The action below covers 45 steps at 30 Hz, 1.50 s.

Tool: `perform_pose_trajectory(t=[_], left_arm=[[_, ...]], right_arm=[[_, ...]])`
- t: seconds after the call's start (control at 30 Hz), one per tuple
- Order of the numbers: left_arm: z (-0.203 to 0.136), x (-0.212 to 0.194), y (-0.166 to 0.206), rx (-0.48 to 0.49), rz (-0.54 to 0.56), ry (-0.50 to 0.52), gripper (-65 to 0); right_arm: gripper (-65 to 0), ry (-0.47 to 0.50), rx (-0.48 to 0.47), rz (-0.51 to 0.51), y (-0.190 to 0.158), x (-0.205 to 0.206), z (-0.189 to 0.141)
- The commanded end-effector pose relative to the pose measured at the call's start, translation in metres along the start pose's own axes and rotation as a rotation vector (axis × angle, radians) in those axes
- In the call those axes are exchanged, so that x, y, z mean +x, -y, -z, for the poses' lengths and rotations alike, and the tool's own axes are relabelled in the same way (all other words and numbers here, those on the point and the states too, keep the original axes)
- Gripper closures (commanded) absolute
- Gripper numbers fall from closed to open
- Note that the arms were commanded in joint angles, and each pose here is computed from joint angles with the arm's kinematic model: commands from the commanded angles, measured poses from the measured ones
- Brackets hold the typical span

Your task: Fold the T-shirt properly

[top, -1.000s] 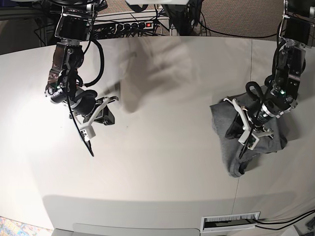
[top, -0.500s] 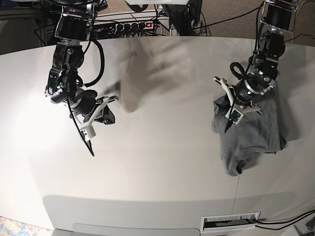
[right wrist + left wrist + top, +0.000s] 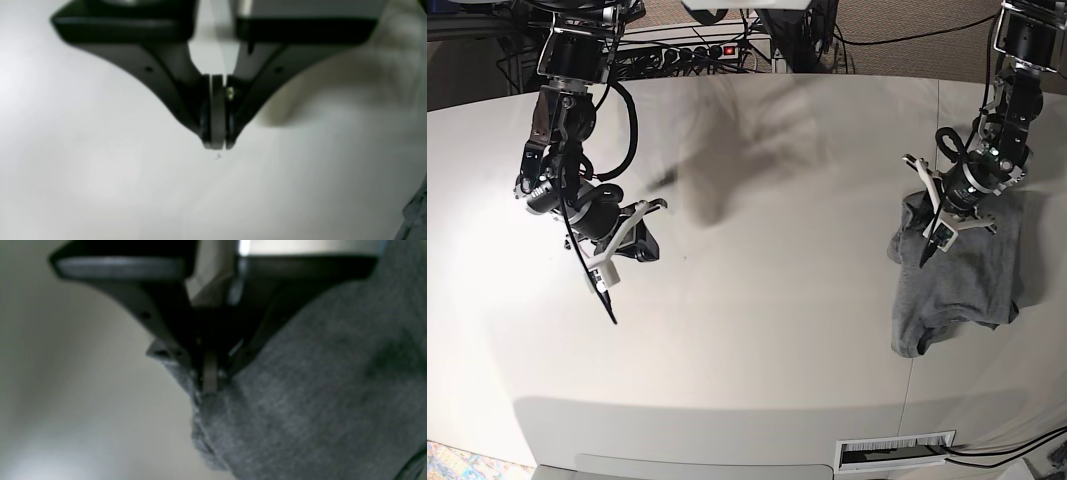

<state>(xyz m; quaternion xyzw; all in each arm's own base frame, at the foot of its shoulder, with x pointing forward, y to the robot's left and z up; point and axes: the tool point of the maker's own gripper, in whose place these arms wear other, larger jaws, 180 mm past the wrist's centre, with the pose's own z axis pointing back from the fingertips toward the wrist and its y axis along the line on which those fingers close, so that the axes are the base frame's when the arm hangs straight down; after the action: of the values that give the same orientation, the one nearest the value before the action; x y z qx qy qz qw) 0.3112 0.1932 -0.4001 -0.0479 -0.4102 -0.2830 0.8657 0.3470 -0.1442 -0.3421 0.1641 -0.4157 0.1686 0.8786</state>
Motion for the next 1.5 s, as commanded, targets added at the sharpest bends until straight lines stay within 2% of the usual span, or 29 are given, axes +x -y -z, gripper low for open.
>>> perform_pose_trajectory(t=[0.0, 0.17, 0.37, 0.53, 0.7, 0.9, 1.13, 1.3, 1.47], left_arm=[[-0.005, -0.001, -0.012, 0.026, 0.020, -0.019, 0.0], [-0.007, 0.008, -0.010, 0.011, -0.002, 0.010, 0.0], [-0.018, 0.039, 0.003, -0.003, 0.059, 0.023, 0.0], [-0.031, 0.070, 0.008, 0.027, 0.073, 0.062, 0.0], [-0.046, 0.083, 0.028, -0.001, 0.056, 0.079, 0.0], [-0.076, 0.066, 0.055, -0.026, 0.047, 0.057, 0.0], [-0.117, 0.021, 0.045, 0.050, -0.022, -0.019, 0.0], [-0.143, -0.014, 0.042, 0.066, -0.144, -0.089, 0.0], [-0.166, -0.048, 0.056, 0.056, -0.229, -0.164, 0.0]], right_arm=[[0.0, 0.054, -0.003, -0.025, 0.002, 0.021, -0.005], [0.0, 0.045, -0.005, -0.030, 0.002, 0.020, -0.006], [0.0, -0.012, -0.008, -0.035, 0.002, 0.011, -0.008], [0.0, -0.019, -0.017, -0.076, -0.003, 0.018, -0.019], [0.0, -0.027, -0.015, -0.112, -0.013, 0.008, -0.036], [0.0, -0.070, -0.029, -0.142, -0.031, -0.025, -0.065], [0.0, -0.096, -0.064, -0.138, -0.041, -0.053, -0.099], [0.0, -0.168, -0.072, -0.117, -0.048, -0.081, -0.117], [0.0, -0.291, -0.046, -0.072, -0.063, -0.126, -0.135]])
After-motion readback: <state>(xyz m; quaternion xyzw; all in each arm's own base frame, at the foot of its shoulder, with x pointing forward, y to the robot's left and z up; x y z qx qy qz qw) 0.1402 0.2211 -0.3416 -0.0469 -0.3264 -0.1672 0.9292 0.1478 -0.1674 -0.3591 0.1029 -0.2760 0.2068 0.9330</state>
